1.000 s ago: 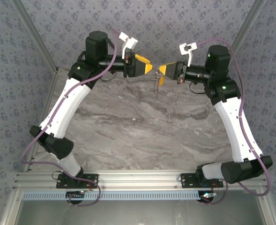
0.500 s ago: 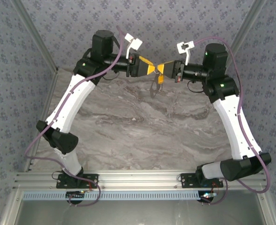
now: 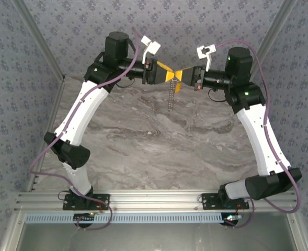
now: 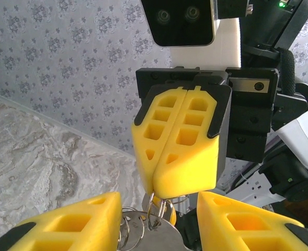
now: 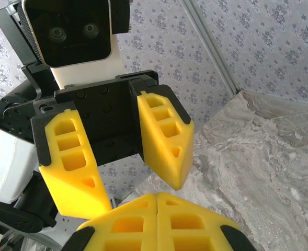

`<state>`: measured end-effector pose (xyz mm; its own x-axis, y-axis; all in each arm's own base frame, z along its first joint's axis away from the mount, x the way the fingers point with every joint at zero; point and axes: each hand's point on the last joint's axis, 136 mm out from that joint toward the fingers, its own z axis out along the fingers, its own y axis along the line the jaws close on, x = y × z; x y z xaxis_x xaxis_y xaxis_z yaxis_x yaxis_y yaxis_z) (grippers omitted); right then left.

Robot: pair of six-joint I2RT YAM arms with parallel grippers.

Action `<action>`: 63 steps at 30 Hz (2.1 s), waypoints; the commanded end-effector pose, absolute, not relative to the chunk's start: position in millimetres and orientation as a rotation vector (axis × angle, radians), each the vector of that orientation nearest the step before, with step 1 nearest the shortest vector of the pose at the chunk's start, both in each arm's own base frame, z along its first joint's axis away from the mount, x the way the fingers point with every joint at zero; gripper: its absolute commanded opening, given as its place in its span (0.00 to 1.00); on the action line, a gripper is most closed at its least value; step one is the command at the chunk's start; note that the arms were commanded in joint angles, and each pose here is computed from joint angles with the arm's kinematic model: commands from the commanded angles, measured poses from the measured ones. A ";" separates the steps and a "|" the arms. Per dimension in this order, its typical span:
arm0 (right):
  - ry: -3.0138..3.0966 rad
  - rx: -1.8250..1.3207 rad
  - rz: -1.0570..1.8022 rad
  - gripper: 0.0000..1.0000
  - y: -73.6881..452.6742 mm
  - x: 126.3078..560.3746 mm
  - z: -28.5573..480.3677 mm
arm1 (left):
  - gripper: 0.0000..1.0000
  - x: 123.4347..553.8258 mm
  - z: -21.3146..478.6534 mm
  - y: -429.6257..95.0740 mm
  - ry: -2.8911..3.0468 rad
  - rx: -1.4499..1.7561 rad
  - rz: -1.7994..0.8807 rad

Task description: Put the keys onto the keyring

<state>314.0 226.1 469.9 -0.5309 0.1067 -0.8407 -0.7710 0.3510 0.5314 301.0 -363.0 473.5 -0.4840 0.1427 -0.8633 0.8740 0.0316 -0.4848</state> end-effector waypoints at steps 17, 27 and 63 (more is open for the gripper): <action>1.703 -0.607 1.301 0.00 229.7 309.4 487.9 | 0.22 287.4 480.8 -369.6 1.633 1.109 -1.521; 1.675 -0.490 1.293 0.34 206.6 313.4 497.7 | 0.00 287.4 489.1 -372.1 1.592 1.102 -1.495; 1.629 -0.441 1.446 0.00 234.9 308.8 479.4 | 0.00 305.9 547.6 -359.6 1.325 0.749 -1.446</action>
<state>310.7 230.6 475.5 -0.5670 0.2807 -0.7744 -0.7306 0.2628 0.6302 318.5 -373.3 507.4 -0.4017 -0.1498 -0.9035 0.9035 0.0965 -0.4177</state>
